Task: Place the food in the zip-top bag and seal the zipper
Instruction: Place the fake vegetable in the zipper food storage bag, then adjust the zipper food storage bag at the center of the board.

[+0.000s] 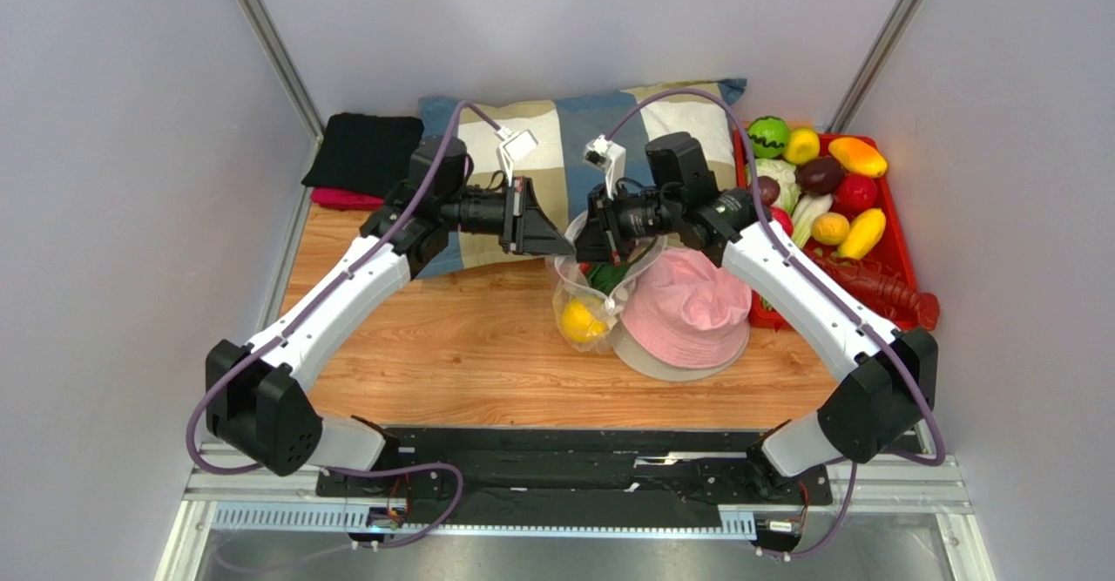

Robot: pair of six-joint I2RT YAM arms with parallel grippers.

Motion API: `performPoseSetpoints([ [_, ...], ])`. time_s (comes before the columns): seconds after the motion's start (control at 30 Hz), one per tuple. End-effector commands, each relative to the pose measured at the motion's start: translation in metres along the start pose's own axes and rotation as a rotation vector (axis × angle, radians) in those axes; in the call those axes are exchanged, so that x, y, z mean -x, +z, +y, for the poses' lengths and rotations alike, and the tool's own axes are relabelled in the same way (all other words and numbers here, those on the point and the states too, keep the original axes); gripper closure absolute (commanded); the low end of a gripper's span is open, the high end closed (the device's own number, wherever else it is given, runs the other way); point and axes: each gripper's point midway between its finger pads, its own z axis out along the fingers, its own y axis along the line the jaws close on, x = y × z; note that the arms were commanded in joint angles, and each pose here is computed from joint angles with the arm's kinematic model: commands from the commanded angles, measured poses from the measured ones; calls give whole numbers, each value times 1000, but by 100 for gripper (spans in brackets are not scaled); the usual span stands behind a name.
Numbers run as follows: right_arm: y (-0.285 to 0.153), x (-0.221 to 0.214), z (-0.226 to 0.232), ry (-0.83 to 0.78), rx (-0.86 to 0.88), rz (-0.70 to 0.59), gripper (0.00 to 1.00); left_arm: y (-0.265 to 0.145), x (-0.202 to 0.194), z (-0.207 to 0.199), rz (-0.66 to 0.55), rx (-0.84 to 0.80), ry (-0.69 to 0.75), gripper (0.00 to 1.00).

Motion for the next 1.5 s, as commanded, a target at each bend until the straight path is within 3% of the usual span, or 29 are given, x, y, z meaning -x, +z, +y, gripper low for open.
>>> performPoseSetpoints([
  [0.0, 0, -55, -42, 9, -179, 174, 100, -3, -10, 10, -72, 9, 153, 100],
  [0.13, 12, -105, -83, 73, -274, 333, 100, 2, -35, 35, -55, 9, 72, 100],
  [0.27, 23, -120, -115, 131, -373, 394, 100, 4, -43, 39, -43, 0, 44, 100],
  [0.6, 34, -75, -134, 161, -467, 247, 98, -2, -52, 36, -8, 14, 47, 97],
  [0.7, 31, -74, -128, 140, -455, 257, 82, -4, -52, 36, -9, 20, 52, 96],
  [0.77, 27, -69, -115, 121, -410, 249, 60, -6, -48, 35, -16, 29, 48, 94],
  [0.83, 18, -63, -101, 94, -381, 238, 47, -8, -41, 33, -24, 38, 50, 90],
  [0.87, 15, -60, -93, 61, -353, 234, 32, -10, -41, 35, -21, 53, 34, 88],
  [1.0, -6, -43, -65, -12, -311, 202, 13, -15, -31, 32, -26, 85, 43, 87],
  [1.27, -47, -6, -42, -176, -372, 115, 10, -18, -26, 25, -13, 87, 57, 87],
  [1.47, -67, -39, -65, -49, -495, 178, 14, -19, -25, 23, -28, 78, 67, 87],
])
